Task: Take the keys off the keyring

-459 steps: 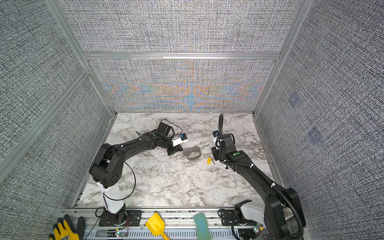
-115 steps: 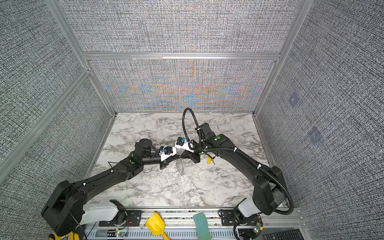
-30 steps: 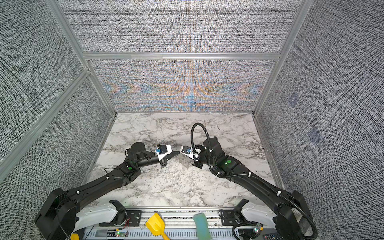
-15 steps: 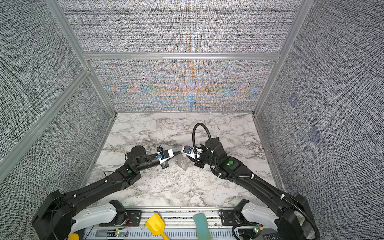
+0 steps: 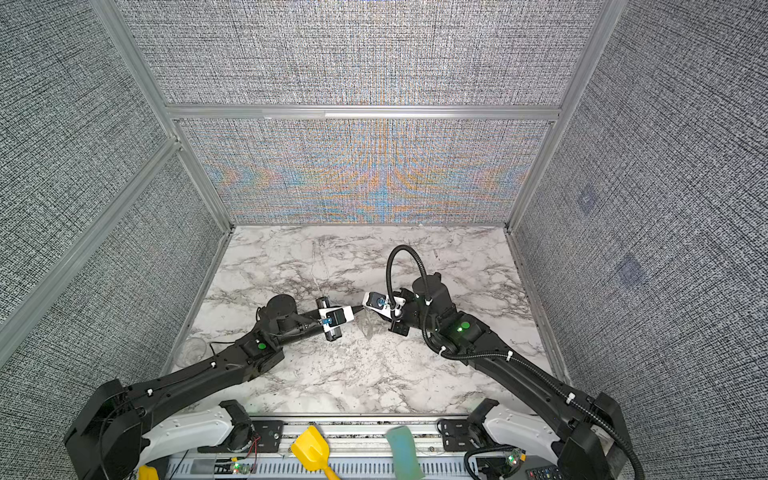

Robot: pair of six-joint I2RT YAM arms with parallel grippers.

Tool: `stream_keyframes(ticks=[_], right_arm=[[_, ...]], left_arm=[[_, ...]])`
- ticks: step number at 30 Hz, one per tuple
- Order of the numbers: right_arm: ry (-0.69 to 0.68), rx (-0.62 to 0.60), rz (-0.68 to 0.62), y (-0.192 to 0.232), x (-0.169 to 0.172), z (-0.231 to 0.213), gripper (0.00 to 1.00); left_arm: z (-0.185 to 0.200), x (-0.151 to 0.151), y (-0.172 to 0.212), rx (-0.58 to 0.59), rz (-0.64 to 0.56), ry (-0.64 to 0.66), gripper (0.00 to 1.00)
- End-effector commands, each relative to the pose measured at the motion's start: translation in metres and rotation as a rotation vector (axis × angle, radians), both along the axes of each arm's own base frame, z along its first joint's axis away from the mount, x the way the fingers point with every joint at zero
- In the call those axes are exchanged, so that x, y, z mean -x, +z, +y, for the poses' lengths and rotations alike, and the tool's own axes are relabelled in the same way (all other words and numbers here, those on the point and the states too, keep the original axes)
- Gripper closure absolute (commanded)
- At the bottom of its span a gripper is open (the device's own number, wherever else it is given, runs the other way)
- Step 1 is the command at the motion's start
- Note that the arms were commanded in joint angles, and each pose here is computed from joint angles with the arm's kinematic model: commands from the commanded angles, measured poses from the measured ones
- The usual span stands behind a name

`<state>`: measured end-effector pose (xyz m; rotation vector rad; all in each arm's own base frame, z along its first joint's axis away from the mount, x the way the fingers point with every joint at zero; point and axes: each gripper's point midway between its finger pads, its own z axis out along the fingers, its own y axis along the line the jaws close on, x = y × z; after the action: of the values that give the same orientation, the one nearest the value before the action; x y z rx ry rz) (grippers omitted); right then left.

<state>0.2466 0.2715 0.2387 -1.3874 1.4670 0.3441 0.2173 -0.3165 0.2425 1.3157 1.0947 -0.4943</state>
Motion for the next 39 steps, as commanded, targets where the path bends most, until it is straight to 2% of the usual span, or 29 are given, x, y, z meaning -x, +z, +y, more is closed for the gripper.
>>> stream_keyframes(ticks=[1, 22, 25, 30, 39], right_arm=[[0.045, -0.018, -0.013, 0.008, 0.005, 0.005, 0.79], [0.107, -0.035, -0.016, 0.012, 0.015, 0.014, 0.94], [0.111, -0.042, -0.007, 0.013, 0.016, 0.014, 0.93], [0.1, -0.025, 0.007, 0.008, 0.015, 0.012, 0.83], [0.105, -0.023, 0.005, 0.01, 0.018, 0.01, 0.86]], left_arm=[[-0.001, -0.002, 0.006, 0.024, -0.01, 0.006, 1.0], [-0.004, 0.007, 0.007, 0.073, 0.094, -0.038, 1.0], [-0.003, 0.008, 0.007, 0.082, 0.101, -0.039, 1.0], [-0.003, 0.011, 0.008, 0.087, 0.108, -0.052, 1.0], [-0.005, 0.018, 0.005, 0.071, 0.134, -0.094, 1.0]])
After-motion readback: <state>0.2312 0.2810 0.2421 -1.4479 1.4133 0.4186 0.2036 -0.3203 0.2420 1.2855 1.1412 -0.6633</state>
